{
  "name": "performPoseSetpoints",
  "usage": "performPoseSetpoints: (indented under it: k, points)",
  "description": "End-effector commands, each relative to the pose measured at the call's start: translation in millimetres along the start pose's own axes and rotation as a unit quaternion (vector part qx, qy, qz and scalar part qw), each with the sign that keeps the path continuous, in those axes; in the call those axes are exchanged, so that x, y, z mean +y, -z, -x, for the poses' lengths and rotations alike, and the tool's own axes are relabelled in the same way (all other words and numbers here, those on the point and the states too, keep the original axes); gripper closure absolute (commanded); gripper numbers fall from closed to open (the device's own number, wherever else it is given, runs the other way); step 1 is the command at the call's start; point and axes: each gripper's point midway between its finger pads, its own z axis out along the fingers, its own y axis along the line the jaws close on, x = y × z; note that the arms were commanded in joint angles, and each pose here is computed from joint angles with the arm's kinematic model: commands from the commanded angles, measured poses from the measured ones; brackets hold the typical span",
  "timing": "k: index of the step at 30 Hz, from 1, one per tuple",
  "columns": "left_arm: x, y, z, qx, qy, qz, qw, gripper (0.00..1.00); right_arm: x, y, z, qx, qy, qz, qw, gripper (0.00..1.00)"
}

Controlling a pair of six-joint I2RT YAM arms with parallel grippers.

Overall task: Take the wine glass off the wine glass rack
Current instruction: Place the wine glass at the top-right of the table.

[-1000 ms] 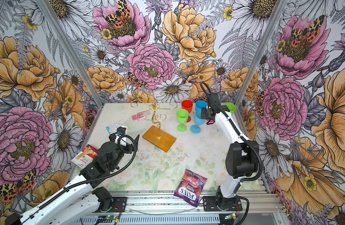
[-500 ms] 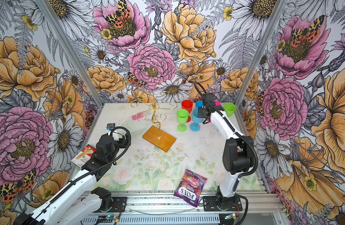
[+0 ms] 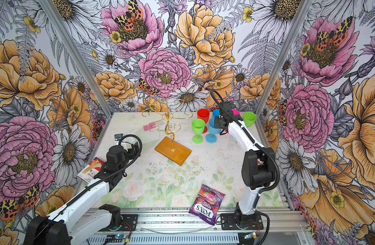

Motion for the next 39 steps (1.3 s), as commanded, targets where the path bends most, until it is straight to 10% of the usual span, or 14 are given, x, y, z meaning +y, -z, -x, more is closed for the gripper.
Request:
performPoseSetpoints:
  k: [1, 25, 39]
  points:
    - [1, -4, 7, -0.02, 0.013, -0.006, 1.0, 0.01, 1, 1, 5, -0.015, 0.002, -0.003, 1.0, 1.0]
    - [33, -37, 13, -0.044, -0.004, 0.033, 0.999, 0.01, 7, -7, -12, 0.008, -0.009, 0.015, 1.0, 0.79]
    - [30, -54, 5, -0.064, -0.014, 0.011, 0.998, 0.01, -24, 58, 22, -0.076, -0.05, 0.034, 0.995, 0.3]
